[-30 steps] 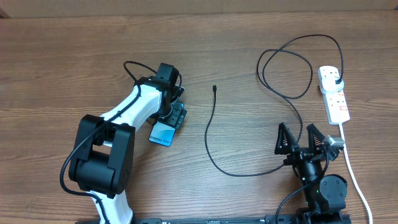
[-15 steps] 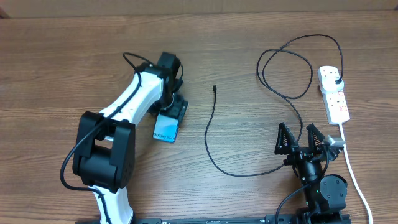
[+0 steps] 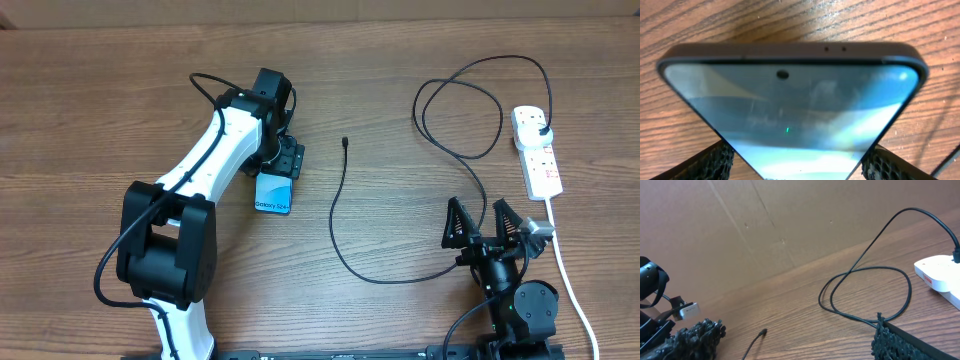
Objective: Plug charger to phone and switch on socket
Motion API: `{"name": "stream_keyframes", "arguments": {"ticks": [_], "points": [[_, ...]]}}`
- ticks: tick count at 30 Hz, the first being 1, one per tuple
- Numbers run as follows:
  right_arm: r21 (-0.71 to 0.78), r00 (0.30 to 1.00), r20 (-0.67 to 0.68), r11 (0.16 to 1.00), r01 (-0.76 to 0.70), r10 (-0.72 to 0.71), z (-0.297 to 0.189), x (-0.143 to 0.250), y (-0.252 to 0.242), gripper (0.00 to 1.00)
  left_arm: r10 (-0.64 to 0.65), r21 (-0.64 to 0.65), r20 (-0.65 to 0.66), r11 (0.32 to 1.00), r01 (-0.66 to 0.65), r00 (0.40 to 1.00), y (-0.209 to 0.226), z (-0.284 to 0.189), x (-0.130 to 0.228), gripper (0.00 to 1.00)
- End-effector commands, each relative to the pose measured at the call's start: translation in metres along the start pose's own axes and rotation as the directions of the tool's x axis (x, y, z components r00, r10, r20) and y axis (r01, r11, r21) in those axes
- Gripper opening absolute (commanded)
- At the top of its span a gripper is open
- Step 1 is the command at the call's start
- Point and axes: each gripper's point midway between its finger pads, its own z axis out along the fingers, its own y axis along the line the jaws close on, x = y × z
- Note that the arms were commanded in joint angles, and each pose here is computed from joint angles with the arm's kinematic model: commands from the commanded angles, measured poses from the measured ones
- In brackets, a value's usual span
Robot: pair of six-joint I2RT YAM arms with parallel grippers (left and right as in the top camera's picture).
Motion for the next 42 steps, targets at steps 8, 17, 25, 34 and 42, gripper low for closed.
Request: {"name": "stream_keyframes", "arguments": {"ticks": [8, 17, 25, 34, 42], "points": [[-0.008, 1.0, 0.003, 1.0, 0.004, -0.004, 0.0, 0.002, 0.001, 1.0, -0.011, 0.014, -0.009, 1.0, 0.011, 1.0, -0.003, 0.028, 0.015, 0.81], [-0.008, 1.0, 0.003, 1.0, 0.004, -0.004, 0.0, 0.002, 0.001, 1.0, -0.011, 0.012, -0.025, 1.0, 0.012, 1.0, 0.0, 0.048, 0.03, 0.82], [-0.008, 1.0, 0.003, 1.0, 0.004, -0.004, 0.0, 0.002, 0.001, 1.0, -0.014, 0.014, -0.019, 1.0, 0.014, 1.0, 0.0, 0.052, 0.032, 0.85], [-0.007, 1.0, 0.002, 1.0, 0.004, -0.004, 0.0, 0.002, 0.001, 1.0, -0.014, 0.016, -0.019, 1.0, 0.014, 1.0, 0.0, 0.052, 0.032, 0.95], [-0.008, 1.0, 0.003, 1.0, 0.004, -0.004, 0.0, 0.002, 0.001, 1.0, 0.002, 0.009, -0.059, 1.0, -0.001, 0.998, 0.002, 0.058, 0.045, 1.0]]}}
